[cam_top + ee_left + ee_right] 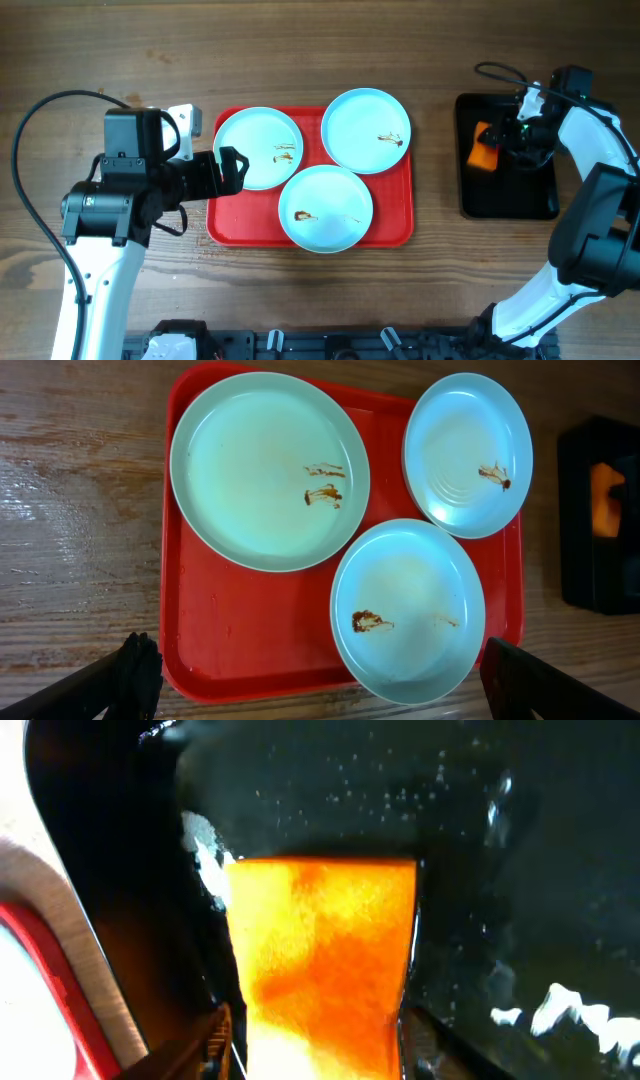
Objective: Clean dirty plates on tray and stack at the side
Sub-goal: 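Lower the right gripper and grasp the orange sponge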
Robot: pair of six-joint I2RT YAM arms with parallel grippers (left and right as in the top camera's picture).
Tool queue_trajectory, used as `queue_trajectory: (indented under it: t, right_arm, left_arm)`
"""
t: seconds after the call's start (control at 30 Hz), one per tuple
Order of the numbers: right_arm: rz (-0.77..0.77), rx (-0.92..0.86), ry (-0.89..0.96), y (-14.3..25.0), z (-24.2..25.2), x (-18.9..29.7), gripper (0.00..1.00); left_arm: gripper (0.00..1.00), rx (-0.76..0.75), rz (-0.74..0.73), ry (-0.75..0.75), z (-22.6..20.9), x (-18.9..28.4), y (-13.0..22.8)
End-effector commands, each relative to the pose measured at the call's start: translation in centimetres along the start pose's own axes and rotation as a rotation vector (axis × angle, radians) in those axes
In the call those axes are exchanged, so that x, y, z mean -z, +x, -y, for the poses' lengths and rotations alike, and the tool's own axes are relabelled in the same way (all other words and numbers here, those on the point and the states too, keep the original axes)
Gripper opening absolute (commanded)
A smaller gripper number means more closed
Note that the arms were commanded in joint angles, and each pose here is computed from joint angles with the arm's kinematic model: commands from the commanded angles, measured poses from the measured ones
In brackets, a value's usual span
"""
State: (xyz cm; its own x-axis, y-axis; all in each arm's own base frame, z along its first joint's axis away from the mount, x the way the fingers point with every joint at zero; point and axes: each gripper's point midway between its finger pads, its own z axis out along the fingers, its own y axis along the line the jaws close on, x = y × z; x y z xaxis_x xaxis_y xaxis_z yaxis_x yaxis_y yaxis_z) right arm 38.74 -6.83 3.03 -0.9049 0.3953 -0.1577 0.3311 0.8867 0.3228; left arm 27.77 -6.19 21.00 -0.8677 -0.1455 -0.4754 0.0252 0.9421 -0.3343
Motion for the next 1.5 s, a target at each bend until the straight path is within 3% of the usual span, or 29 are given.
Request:
queue_trajectory:
  t: [0.0,0.03,0.1,0.13,0.2,0.3,0.37,0.47,0.5,0.57,0.77,1.0,1.47]
  right_arm:
    - [-0.019,-0.005,0.009,0.4,0.3,-0.9,0.75]
    - [-0.028,-0.003,0.009,0.5,0.4,-1.2,0.76]
    - [-0.056,0.017,0.012,1.1,0.6,-2.0,0.65]
    - [-0.068,0.018,0.013,1.3,0.8,-2.3,0.66]
    - [-0.089,0.040,0.015,1.7,0.8,-2.7,0.52]
    - [-0.084,0.064,0.055,1.6,1.5,-2.7,0.46]
    - [-0.082,0.069,0.069,1.5,1.7,-2.7,0.51]
    - [-0.079,0.073,0.097,1.4,2.2,-2.7,0.41]
    - [-0.077,0.074,0.097,1.4,2.2,-2.7,0.34]
    - [-0.071,0.070,0.097,1.3,2.2,-2.7,0.05]
    - [-0.061,0.048,0.079,0.5,1.2,-1.6,0.04]
    - [0.107,0.053,0.049,-2.2,-1.7,4.4,0.04]
    - [-0.068,-0.017,0.060,2.2,0.9,-2.8,0.04]
  left_arm:
    - [1.00,-0.026,0.011,0.016,0.4,0.2,-0.5]
    - [1.00,-0.026,0.011,0.016,0.4,0.2,-0.5]
    - [1.00,-0.027,0.014,0.017,0.4,0.2,-0.6]
    - [1.00,-0.027,0.016,0.017,0.4,0.2,-0.6]
    - [1.00,-0.028,0.018,0.017,0.4,0.2,-0.7]
    - [1.00,-0.030,0.026,0.019,0.4,0.2,-0.9]
    - [1.00,-0.031,0.029,0.020,0.5,0.2,-0.9]
    - [1.00,-0.032,0.031,0.020,0.5,0.2,-1.0]
    - [1.00,-0.032,0.032,0.020,0.5,0.2,-1.0]
    - [1.00,-0.032,0.032,0.021,0.5,0.2,-1.0]
    - [1.00,-0.036,0.049,0.024,0.6,0.3,-1.5]
    - [1.00,-0.034,0.056,0.026,0.6,0.3,-1.6]
    - [1.00,-0.034,0.056,0.026,0.6,0.3,-1.6]
